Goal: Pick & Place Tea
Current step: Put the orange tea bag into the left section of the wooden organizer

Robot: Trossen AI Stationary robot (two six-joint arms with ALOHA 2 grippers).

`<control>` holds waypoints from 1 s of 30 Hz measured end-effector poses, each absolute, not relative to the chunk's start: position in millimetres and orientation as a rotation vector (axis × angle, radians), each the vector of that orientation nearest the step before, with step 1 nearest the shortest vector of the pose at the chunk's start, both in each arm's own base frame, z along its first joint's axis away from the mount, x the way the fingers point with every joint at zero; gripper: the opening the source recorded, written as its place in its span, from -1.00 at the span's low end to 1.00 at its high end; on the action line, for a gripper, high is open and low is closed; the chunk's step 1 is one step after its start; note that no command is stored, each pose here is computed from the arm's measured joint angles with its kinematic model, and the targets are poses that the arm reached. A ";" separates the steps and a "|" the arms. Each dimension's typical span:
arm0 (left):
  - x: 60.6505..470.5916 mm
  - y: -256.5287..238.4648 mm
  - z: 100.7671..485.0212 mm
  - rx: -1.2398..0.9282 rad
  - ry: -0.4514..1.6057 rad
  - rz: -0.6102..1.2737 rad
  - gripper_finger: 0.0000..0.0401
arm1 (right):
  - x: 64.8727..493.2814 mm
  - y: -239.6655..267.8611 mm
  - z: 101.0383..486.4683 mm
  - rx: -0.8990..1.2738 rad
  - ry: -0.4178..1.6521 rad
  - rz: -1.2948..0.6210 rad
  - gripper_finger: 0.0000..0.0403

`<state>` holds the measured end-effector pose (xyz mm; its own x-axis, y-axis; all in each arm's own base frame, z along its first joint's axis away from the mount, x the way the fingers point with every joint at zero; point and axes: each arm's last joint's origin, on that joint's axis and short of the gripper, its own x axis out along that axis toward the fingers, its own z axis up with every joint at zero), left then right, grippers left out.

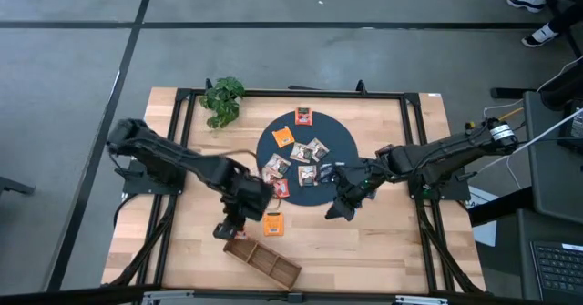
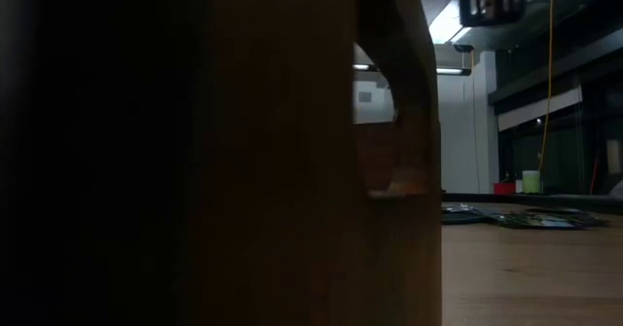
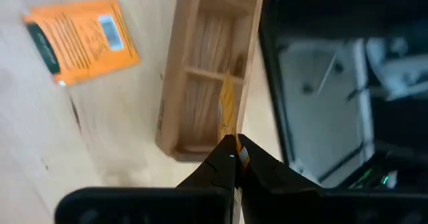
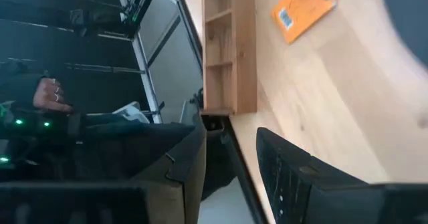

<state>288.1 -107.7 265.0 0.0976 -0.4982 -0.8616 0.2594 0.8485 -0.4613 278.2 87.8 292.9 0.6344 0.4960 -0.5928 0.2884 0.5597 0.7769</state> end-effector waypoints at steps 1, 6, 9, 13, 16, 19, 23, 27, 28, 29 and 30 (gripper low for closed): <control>291.4 -112.0 263.9 -0.179 1.403 -0.559 -0.99 | 277.2 90.7 292.9 1.003 0.920 0.152 -0.33; 308.9 -134.0 262.9 -0.032 1.493 -0.557 -0.99 | 273.5 101.8 292.5 0.977 0.920 0.151 -0.33; 319.0 -147.9 262.3 0.020 1.496 -0.576 -0.99 | 271.8 106.3 292.5 0.982 0.925 0.148 -0.33; 326.5 -157.5 256.0 0.085 1.531 -0.589 -0.99 | 269.1 112.8 292.3 0.990 0.942 0.157 -0.33; 330.7 -158.8 244.2 0.147 1.579 -0.579 -0.99 | 265.5 118.9 291.2 0.985 0.966 0.160 -0.33; 332.0 -161.0 233.1 0.208 1.622 -0.585 -0.99 | 260.0 125.9 288.5 0.977 0.992 0.121 -0.33; 332.7 -166.1 220.9 0.267 1.660 -0.595 -0.99 | 253.7 135.2 286.6 0.968 1.009 0.095 -0.33; 331.4 -169.6 218.8 0.281 1.668 -0.594 -0.99 | 249.6 141.3 285.6 0.959 1.007 0.068 -0.33; 331.4 -169.6 218.7 0.282 1.669 -0.584 -0.99 | 248.9 142.3 285.4 0.955 1.007 0.065 -0.33; 331.4 -169.5 218.7 0.282 1.670 -0.577 -0.99 | 248.3 143.3 285.4 0.951 1.003 0.062 -0.33; 331.4 -169.5 218.7 0.280 1.671 -0.575 -0.99 | 247.9 144.1 285.4 0.947 0.998 0.058 -0.33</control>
<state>331.4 -169.5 218.7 -0.1866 -0.1356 -0.9730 0.4917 0.8446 -0.2120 247.9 144.1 285.4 0.5743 0.4441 -0.6877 0.3612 0.6165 0.6997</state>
